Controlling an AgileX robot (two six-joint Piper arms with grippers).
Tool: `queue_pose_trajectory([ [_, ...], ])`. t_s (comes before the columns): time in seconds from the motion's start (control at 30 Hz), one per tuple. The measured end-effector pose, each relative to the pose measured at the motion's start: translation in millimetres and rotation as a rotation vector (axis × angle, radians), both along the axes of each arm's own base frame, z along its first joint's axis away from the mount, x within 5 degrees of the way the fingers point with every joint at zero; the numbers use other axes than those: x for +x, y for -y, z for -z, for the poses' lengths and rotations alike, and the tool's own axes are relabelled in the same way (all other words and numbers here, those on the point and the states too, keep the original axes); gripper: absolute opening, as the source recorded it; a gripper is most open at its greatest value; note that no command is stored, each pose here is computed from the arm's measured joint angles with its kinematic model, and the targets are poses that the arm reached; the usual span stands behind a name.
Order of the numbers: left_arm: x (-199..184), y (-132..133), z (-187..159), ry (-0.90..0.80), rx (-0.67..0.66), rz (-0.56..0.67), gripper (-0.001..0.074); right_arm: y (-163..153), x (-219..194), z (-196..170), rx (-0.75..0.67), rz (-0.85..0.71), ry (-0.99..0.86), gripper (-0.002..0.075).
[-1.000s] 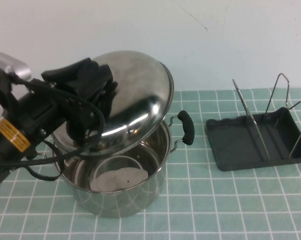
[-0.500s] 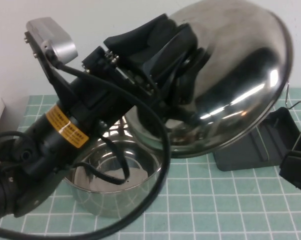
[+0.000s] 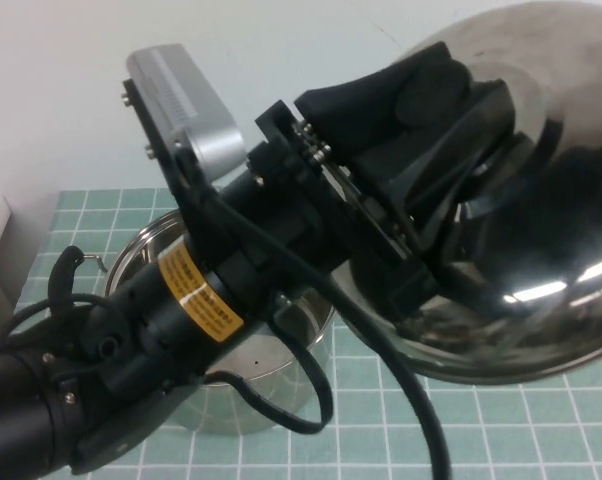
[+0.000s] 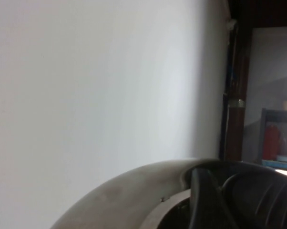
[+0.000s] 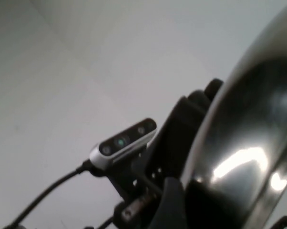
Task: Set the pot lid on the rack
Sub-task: Hand over the pot lid
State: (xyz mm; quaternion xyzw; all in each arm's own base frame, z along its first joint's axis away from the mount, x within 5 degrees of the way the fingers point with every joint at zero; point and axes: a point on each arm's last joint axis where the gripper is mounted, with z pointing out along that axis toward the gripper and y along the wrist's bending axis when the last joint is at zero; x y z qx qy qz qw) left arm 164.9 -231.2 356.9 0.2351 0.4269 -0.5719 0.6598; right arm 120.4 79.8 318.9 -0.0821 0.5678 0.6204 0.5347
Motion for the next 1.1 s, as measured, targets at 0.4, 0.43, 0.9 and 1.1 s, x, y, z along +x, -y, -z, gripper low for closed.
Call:
queue_pose_trajectory([
  [0.4,-8.3,9.0,5.0,0.027,0.076,0.011,0.0323,0.2,-3.8,-8.0,0.034,-0.006,0.103,0.0092],
  [0.43,-8.4,9.4,4.8,0.026,0.08,0.013,0.0323,0.2,-3.9,-8.1,0.029,-0.003,0.112,0.009],
  [0.9,-5.2,15.7,22.0,-0.282,0.195,0.129,0.0678,9.9,9.1,-10.3,-0.026,0.231,0.219,0.0035],
  [1.1,-1.6,0.9,20.2,-0.247,0.305,0.127,0.043,11.7,43.1,-19.5,-0.257,0.399,0.238,0.0034],
])
